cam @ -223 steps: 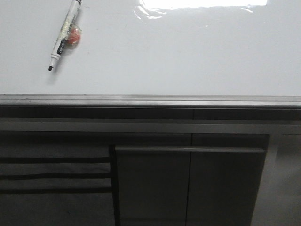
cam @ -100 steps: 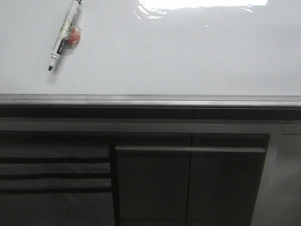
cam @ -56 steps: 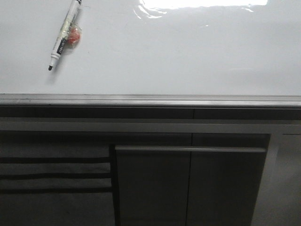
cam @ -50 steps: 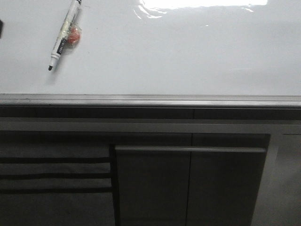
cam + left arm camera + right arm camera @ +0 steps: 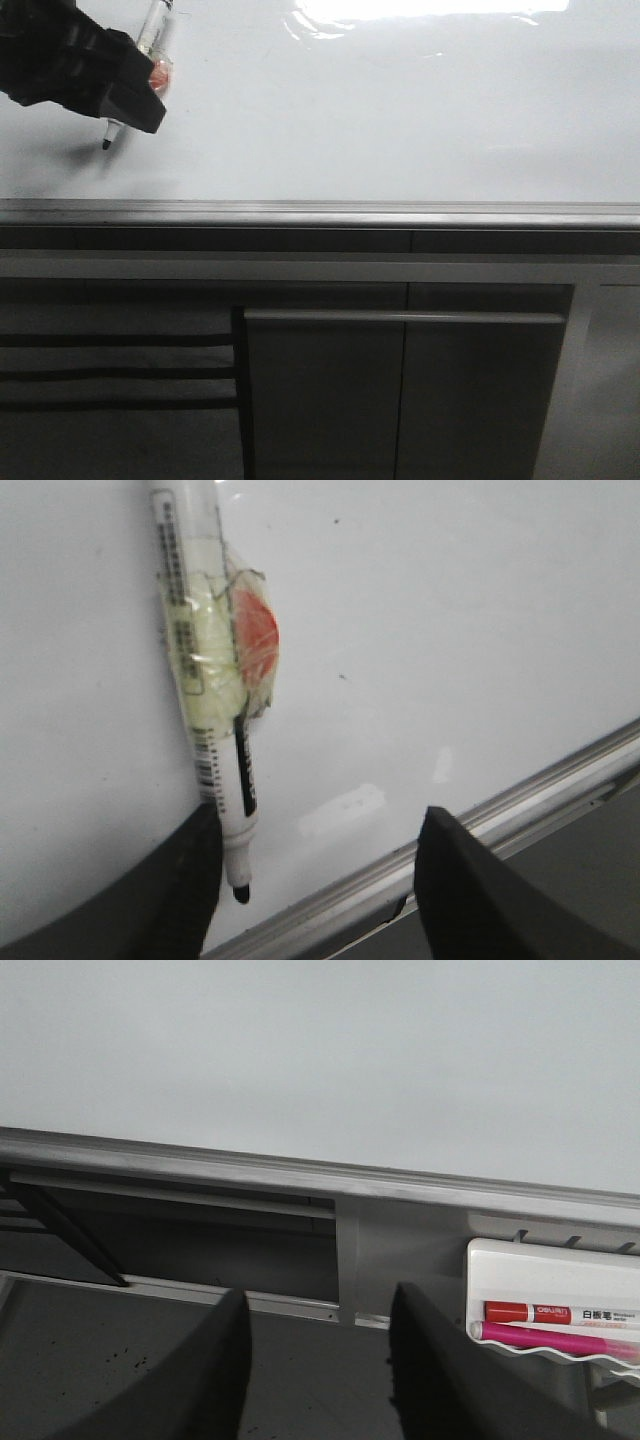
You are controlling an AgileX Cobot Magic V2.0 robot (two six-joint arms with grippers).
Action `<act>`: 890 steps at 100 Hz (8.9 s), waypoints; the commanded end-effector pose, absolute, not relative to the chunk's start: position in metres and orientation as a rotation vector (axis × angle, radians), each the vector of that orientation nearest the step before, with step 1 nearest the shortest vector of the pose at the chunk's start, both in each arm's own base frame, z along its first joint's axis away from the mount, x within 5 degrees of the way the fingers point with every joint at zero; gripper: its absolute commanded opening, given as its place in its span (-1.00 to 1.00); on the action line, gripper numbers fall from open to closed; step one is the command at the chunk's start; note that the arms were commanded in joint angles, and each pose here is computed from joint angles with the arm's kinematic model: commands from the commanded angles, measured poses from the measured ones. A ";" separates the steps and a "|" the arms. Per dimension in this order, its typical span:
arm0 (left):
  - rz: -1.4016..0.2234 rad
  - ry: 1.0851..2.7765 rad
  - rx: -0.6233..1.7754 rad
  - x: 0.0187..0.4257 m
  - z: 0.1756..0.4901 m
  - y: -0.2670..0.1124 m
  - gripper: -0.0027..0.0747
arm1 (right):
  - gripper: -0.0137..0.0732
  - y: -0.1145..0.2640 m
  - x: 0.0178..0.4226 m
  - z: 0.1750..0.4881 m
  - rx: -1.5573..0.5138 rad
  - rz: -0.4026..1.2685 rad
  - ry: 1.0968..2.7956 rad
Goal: Write number 0 on whiteboard
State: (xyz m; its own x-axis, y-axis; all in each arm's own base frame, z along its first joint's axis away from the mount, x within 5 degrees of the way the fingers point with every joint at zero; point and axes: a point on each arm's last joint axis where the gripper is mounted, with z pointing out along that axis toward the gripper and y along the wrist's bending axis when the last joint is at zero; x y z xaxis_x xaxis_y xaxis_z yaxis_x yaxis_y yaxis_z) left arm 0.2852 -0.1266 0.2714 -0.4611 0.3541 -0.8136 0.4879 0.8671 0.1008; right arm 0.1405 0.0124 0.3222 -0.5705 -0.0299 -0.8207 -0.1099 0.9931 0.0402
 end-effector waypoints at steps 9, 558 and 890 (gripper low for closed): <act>-0.149 1.993 0.519 0.307 0.294 -0.116 0.06 | -0.01 0.012 0.145 0.337 -0.096 0.094 2.079; -0.347 1.799 0.396 0.116 0.337 -0.052 0.02 | -0.79 0.128 0.316 0.357 -0.606 0.614 2.222; -0.471 1.803 1.481 0.175 0.331 -0.206 -0.83 | -0.09 0.168 0.194 0.366 -1.810 0.267 1.439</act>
